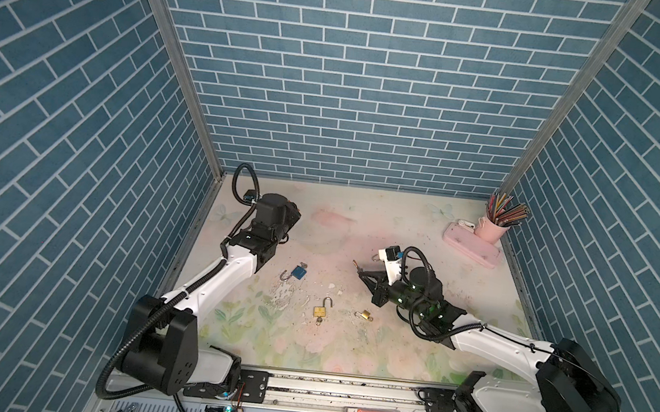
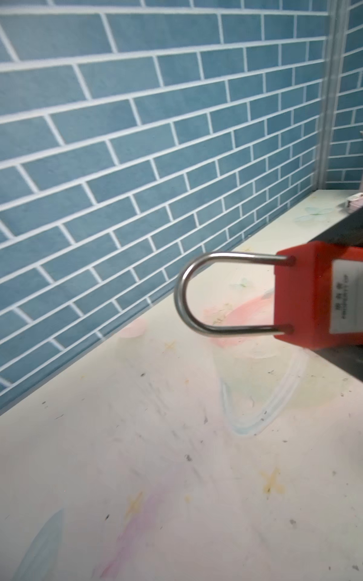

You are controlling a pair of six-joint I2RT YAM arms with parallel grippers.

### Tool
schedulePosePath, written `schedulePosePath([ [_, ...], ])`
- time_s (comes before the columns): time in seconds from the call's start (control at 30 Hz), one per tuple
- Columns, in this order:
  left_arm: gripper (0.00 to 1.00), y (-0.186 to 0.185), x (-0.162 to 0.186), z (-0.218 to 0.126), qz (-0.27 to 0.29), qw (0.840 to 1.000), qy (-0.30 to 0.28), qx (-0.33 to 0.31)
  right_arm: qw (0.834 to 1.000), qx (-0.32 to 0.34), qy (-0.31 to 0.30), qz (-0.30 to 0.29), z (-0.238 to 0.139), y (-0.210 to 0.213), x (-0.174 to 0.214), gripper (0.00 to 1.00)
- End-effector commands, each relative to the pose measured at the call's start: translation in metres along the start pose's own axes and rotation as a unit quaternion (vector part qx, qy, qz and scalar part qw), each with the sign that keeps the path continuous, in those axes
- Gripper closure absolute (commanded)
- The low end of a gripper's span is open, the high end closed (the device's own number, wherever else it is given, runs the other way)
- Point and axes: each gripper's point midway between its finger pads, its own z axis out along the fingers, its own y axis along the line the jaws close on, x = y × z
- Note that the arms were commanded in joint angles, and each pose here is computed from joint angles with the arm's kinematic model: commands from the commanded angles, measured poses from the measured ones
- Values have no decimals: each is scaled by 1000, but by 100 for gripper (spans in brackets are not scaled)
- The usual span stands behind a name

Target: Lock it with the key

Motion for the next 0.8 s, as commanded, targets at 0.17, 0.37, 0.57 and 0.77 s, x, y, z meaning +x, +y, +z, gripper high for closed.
schedulePosePath([
  [0.17, 100, -21, -1, 1, 88, 996, 15, 1, 999, 8, -32, -5, -6, 6, -26, 100],
  [0.37, 100, 5, 51, 22, 225, 965, 121, -57, 999, 42, -24, 18, -3, -8, -32, 100],
  [0.57, 100, 42, 99, 44, 336, 910, 212, -122, 998, 48, -8, 28, 2, -15, -27, 100],
  [0.77, 100, 56, 131, 65, 368, 883, 262, -130, 998, 46, 13, 40, 9, -18, -17, 100],
])
